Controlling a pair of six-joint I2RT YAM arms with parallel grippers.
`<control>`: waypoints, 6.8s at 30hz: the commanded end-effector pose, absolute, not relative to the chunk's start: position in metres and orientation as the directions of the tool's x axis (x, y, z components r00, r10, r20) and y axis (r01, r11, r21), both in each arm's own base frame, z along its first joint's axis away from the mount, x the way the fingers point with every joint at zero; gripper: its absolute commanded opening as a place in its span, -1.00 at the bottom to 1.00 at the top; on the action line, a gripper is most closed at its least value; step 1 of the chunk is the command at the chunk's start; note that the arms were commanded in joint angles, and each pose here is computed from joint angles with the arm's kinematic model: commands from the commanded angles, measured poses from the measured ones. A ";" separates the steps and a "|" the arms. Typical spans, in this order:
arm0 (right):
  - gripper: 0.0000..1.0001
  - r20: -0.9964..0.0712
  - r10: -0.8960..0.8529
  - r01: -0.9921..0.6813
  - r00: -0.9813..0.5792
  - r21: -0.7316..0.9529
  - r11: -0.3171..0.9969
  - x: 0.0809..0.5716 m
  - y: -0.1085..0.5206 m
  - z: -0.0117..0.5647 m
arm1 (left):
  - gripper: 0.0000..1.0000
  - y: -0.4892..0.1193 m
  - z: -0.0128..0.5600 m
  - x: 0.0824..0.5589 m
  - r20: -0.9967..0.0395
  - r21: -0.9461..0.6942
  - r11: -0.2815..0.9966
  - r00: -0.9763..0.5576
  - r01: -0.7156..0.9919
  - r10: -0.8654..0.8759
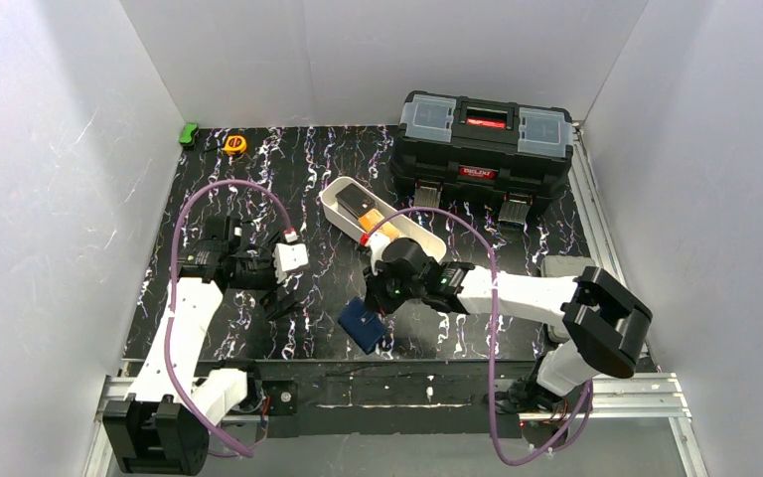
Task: Put the credit cards into the card holder
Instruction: Open the card holder at the center of the board.
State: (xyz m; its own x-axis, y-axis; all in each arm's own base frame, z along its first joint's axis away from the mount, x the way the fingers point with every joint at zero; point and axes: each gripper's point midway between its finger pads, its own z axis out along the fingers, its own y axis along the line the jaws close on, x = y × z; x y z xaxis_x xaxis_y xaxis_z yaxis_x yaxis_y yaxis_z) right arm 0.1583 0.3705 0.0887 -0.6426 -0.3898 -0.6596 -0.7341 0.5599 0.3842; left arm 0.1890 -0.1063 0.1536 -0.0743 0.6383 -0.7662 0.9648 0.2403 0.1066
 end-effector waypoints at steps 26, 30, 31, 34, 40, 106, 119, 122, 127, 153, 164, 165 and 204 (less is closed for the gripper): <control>0.33 -0.632 -0.463 -0.781 -0.622 0.454 0.429 0.125 0.345 0.066 | 0.81 -0.143 0.118 0.164 -0.748 0.229 -0.088 0.233 0.969 0.621; 0.29 -0.619 -0.452 -0.766 -0.643 0.499 0.406 0.125 0.349 0.061 | 0.66 -0.154 0.106 0.175 -0.701 0.368 -0.154 0.383 0.917 0.602; 0.28 -0.615 -0.446 -0.760 -0.650 0.509 0.405 0.126 0.350 0.060 | 0.64 -0.157 0.102 0.177 -0.691 0.385 -0.171 0.406 0.907 0.598; 0.19 -0.608 -0.433 -0.746 -0.666 0.538 0.393 0.127 0.352 0.059 | 0.57 -0.164 0.089 0.177 -0.648 0.427 -0.258 0.493 0.867 0.581; 0.15 -0.587 -0.442 -0.734 -0.678 0.561 0.382 0.127 0.350 0.056 | 0.41 -0.177 0.070 0.179 -0.594 0.477 -0.372 0.604 0.796 0.531; -0.97 -0.801 -0.520 -0.919 -0.296 0.090 0.384 0.142 0.346 0.113 | 0.97 -0.219 0.118 0.189 -0.809 -0.174 0.012 -0.150 0.985 0.568; -0.97 -0.864 -0.466 -0.920 -0.190 -0.009 0.391 0.144 0.349 0.158 | 0.96 -0.220 0.133 0.164 -0.818 -0.262 -0.072 -0.182 0.962 0.546; -0.97 -0.871 -0.457 -0.924 -0.179 -0.010 0.382 0.140 0.351 0.166 | 0.92 -0.224 0.148 0.163 -0.825 -0.292 -0.079 -0.209 0.953 0.525; -0.97 -0.880 -0.457 -0.923 -0.131 -0.061 0.381 0.144 0.351 0.177 | 0.82 -0.224 0.159 0.161 -0.823 -0.308 -0.091 -0.217 0.947 0.525; 0.22 -0.984 -0.123 -0.747 -0.126 0.012 0.664 0.180 0.314 0.262 | -1.00 -0.227 0.227 0.200 -0.755 -0.417 0.411 -0.561 0.811 0.339; 0.24 -0.955 0.062 -0.758 -0.290 0.269 0.594 0.165 0.344 0.294 | -1.00 -0.226 0.279 0.213 -0.832 -0.377 0.578 -0.539 0.724 0.132; 0.24 -0.954 0.079 -0.761 -0.290 0.280 0.586 0.165 0.347 0.299 | -1.00 -0.225 0.282 0.214 -0.832 -0.380 0.589 -0.542 0.713 0.119; -0.30 -0.842 0.234 -0.652 -0.486 0.528 0.544 0.215 0.363 0.320 | -1.00 -0.265 0.324 0.148 -0.871 -0.436 0.193 -0.466 0.879 0.154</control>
